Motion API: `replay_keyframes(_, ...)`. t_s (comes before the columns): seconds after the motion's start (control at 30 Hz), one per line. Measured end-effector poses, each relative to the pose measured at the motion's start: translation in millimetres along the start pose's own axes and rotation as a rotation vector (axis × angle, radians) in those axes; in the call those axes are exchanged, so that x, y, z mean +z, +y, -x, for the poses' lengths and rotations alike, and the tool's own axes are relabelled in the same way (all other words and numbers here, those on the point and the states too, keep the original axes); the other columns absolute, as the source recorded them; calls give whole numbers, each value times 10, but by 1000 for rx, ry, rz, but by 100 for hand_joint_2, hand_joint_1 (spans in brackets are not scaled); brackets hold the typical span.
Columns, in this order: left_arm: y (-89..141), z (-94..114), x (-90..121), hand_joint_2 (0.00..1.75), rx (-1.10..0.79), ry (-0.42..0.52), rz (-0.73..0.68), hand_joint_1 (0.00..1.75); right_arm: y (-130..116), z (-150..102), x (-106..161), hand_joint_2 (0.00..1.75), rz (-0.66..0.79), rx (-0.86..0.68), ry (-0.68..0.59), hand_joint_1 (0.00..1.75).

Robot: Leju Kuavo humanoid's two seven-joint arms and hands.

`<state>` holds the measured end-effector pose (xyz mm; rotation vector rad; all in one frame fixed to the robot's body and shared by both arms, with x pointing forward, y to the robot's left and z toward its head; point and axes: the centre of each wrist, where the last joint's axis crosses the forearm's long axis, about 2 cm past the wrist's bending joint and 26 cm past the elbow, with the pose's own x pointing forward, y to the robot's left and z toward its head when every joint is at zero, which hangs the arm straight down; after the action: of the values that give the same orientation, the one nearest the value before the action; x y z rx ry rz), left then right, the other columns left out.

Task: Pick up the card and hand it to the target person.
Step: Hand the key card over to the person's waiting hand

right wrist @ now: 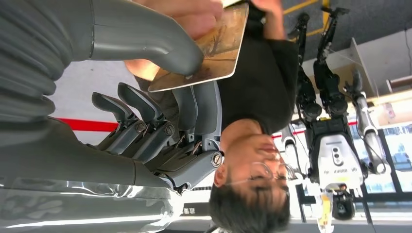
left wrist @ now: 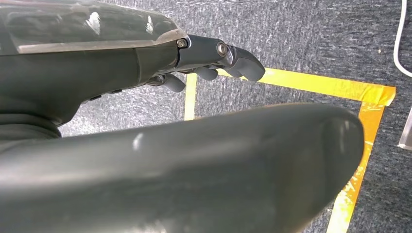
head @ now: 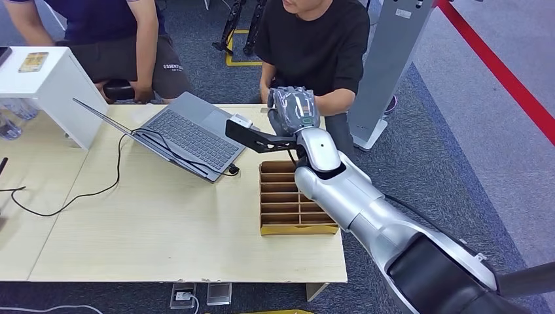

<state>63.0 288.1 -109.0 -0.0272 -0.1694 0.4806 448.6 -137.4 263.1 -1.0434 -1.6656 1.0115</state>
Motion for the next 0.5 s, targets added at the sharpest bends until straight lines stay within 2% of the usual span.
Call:
replay_keyframes(0.2,3,4,0,0,3,-6,0,0,83,-1,22,175,-22,6,6,175)
replay_keyframes(0.33,6,6,0,0,5,-5,-2,0,118,10,32,175,-31,11,10,0)
replay_keyframes(0.5,8,6,0,0,-3,-4,-3,0,145,16,37,175,-44,15,15,0)
